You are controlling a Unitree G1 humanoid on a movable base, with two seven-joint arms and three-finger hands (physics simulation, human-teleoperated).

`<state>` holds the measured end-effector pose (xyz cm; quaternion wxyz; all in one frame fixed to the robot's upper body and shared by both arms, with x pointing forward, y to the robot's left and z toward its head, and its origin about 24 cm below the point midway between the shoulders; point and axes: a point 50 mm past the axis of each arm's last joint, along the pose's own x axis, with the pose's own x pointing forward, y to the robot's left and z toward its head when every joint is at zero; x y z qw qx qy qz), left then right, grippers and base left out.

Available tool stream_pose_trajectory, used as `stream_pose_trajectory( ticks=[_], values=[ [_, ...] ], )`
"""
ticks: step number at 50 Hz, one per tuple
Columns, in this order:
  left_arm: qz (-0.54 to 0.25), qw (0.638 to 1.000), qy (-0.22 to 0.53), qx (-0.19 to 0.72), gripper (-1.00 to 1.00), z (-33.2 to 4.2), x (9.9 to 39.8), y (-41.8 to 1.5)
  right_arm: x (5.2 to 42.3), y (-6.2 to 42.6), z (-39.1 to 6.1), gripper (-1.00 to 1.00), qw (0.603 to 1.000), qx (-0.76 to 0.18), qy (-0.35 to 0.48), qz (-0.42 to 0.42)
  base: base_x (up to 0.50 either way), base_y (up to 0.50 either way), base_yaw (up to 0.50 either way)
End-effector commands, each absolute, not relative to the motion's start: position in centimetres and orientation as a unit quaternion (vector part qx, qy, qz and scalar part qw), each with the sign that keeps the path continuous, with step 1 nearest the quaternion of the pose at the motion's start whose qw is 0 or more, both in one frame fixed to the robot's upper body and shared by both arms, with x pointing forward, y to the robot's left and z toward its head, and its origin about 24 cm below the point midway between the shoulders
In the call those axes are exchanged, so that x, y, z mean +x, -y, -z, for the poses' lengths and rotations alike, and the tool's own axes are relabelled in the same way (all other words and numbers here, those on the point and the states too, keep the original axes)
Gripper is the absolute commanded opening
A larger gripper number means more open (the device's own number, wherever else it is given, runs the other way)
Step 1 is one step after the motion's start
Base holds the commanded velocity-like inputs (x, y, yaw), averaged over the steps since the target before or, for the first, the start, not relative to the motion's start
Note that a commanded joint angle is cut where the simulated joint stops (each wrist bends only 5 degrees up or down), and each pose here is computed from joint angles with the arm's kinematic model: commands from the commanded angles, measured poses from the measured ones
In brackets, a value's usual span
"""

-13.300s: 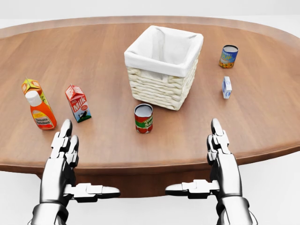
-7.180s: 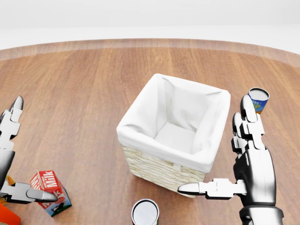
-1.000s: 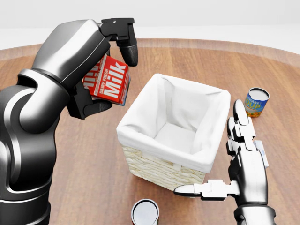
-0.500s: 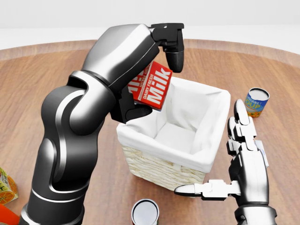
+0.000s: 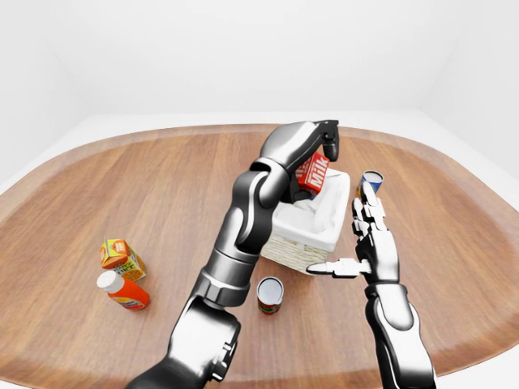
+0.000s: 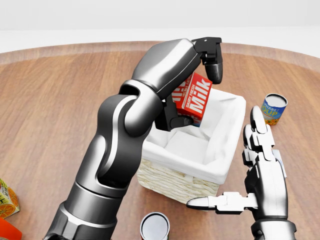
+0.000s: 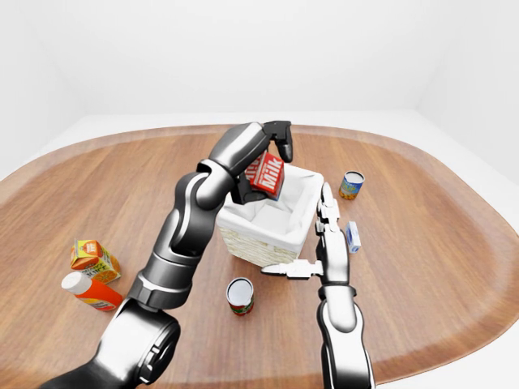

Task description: Pick the milk and place it in the basket.

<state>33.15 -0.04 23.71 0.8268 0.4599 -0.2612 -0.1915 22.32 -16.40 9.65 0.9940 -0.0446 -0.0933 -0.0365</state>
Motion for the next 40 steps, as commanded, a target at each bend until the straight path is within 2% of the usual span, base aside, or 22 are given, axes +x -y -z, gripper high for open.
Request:
stream_pose_trajectory(
  ticks=[1,11,21,29,40],
  values=[
    [0.184,0.852,0.263,0.413,-1.00,-23.8,34.4,1.3,22.3,16.4,-9.7,1.00,0.994,-0.043,0.094,0.037,0.00,0.00,0.00],
    [0.182,0.863,0.276,0.382,-1.00,-24.1,34.4,1.8,22.2,16.4,-9.8,1.00,0.994,-0.043,0.095,0.036,0.00,0.00,0.00],
    [0.166,0.879,0.259,0.364,-1.00,-22.5,37.1,1.1,22.2,16.4,-9.7,1.00,0.994,-0.043,0.094,0.036,0.00,0.00,0.00],
    [0.144,0.895,0.200,0.373,-1.00,-19.8,38.9,0.3,22.2,16.4,-9.7,1.00,0.994,-0.042,0.095,0.036,0.00,0.00,0.00],
    [0.125,0.902,0.156,0.383,-1.00,-18.3,39.9,-0.4,22.2,16.4,-9.8,1.00,0.994,-0.042,0.095,0.035,0.00,0.00,0.00]
  ],
)
